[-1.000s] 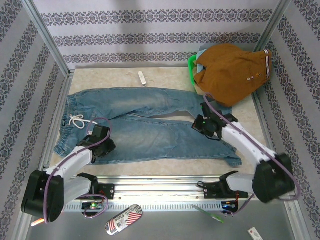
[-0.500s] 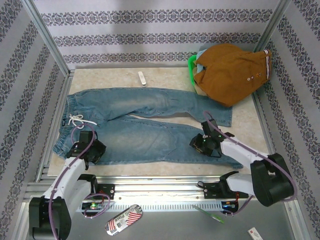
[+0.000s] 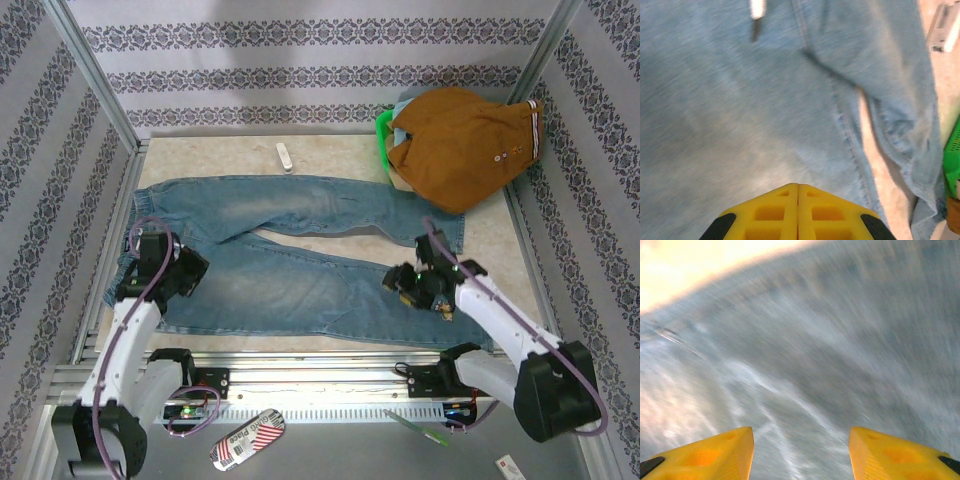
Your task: Fold and stack the trousers
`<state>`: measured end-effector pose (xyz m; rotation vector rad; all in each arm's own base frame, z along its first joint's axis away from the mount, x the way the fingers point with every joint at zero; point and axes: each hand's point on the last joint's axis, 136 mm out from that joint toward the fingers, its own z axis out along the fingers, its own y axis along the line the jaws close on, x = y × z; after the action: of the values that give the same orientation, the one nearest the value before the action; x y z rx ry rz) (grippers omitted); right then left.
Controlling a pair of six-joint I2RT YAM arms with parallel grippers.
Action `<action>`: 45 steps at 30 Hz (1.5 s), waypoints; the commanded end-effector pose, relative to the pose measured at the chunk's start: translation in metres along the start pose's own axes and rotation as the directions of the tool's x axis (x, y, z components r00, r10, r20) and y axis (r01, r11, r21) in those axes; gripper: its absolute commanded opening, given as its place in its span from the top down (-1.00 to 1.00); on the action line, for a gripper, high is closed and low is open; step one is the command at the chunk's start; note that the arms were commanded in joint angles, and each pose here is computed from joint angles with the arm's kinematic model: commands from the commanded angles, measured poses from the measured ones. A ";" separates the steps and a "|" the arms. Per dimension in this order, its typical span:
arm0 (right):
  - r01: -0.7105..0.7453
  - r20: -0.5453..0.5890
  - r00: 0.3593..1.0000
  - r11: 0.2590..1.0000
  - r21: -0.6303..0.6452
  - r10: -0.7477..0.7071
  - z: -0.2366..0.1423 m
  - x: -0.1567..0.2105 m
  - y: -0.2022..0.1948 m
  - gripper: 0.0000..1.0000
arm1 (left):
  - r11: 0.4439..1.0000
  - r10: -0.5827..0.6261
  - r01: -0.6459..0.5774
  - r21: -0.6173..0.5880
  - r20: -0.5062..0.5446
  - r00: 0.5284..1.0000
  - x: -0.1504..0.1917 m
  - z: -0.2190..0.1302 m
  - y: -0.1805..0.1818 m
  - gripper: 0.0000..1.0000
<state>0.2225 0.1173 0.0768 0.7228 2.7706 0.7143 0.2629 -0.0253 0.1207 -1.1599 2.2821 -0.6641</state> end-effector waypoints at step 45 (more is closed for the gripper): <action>-0.311 0.101 0.941 0.943 -0.120 0.323 0.057 -0.127 -0.032 1.00 | 0.998 -0.049 0.050 -0.024 0.061 0.997 -0.079 0.123 -0.005 1.00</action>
<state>0.3475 0.0606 0.0213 1.1921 2.4916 0.8733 0.3862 0.0101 0.0411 -1.2249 2.2570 -0.5858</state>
